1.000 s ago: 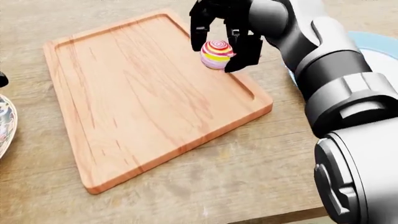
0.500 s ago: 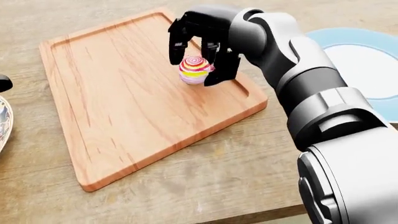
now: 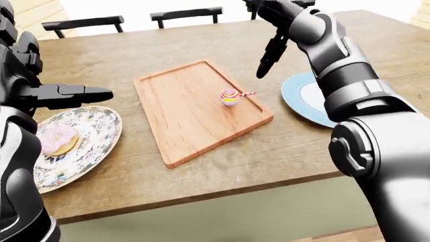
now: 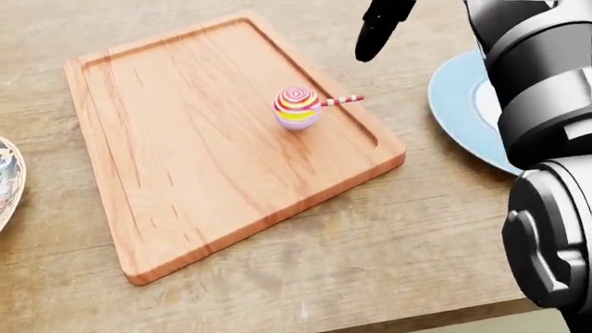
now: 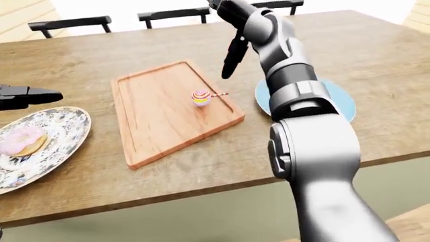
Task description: Move the dessert items from the plate to the tray.
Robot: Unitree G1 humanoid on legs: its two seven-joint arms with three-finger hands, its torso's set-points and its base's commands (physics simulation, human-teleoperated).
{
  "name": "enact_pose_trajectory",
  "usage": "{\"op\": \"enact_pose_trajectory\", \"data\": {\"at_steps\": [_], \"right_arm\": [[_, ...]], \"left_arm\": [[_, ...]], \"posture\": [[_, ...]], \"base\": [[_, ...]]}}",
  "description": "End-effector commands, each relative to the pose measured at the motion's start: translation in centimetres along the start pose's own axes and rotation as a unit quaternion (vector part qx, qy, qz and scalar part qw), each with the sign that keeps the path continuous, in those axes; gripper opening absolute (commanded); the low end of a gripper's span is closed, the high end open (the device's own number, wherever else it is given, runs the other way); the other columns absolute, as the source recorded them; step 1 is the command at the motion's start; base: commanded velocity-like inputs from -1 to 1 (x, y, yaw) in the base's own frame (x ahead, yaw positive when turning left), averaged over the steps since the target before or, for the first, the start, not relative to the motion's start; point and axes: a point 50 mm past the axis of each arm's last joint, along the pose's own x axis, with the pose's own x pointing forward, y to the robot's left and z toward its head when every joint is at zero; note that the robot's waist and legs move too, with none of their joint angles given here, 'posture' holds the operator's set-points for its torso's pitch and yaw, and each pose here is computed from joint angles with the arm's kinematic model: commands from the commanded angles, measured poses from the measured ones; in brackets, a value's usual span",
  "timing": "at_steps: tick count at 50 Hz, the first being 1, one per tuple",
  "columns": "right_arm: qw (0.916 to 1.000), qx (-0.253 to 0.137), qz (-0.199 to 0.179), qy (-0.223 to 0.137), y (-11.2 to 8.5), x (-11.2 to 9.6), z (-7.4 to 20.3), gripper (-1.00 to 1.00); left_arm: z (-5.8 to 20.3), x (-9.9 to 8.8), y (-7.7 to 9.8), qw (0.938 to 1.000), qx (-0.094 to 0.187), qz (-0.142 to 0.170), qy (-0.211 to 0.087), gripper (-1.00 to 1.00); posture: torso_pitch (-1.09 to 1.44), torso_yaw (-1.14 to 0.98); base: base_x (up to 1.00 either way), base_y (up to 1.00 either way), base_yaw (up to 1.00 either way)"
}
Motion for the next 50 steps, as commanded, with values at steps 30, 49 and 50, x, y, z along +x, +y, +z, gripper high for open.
{"op": "enact_pose_trajectory", "data": {"at_steps": [30, 49, 50], "right_arm": [[0.9713, 0.173, -0.163, -0.001, -7.5, -2.6, -0.1, 1.00], [0.9737, 0.156, -0.165, 0.017, -8.6, -3.5, -0.5, 1.00], [0.9729, 0.156, -0.169, 0.019, -8.9, -3.6, -0.5, 1.00]], "left_arm": [[-4.7, 0.4, 4.7, 0.9818, 0.115, -0.093, 0.120, 1.00], [-4.7, 0.3, 4.4, 0.9758, 0.138, -0.132, 0.106, 1.00], [-4.8, 0.3, 4.3, 0.9751, 0.140, -0.136, 0.105, 1.00]], "posture": [[0.00, 0.05], [0.00, 0.15], [0.00, 0.15]], "base": [[0.00, 0.00, 0.00], [0.00, 0.00, 0.00], [0.00, 0.00, 0.00]]}}
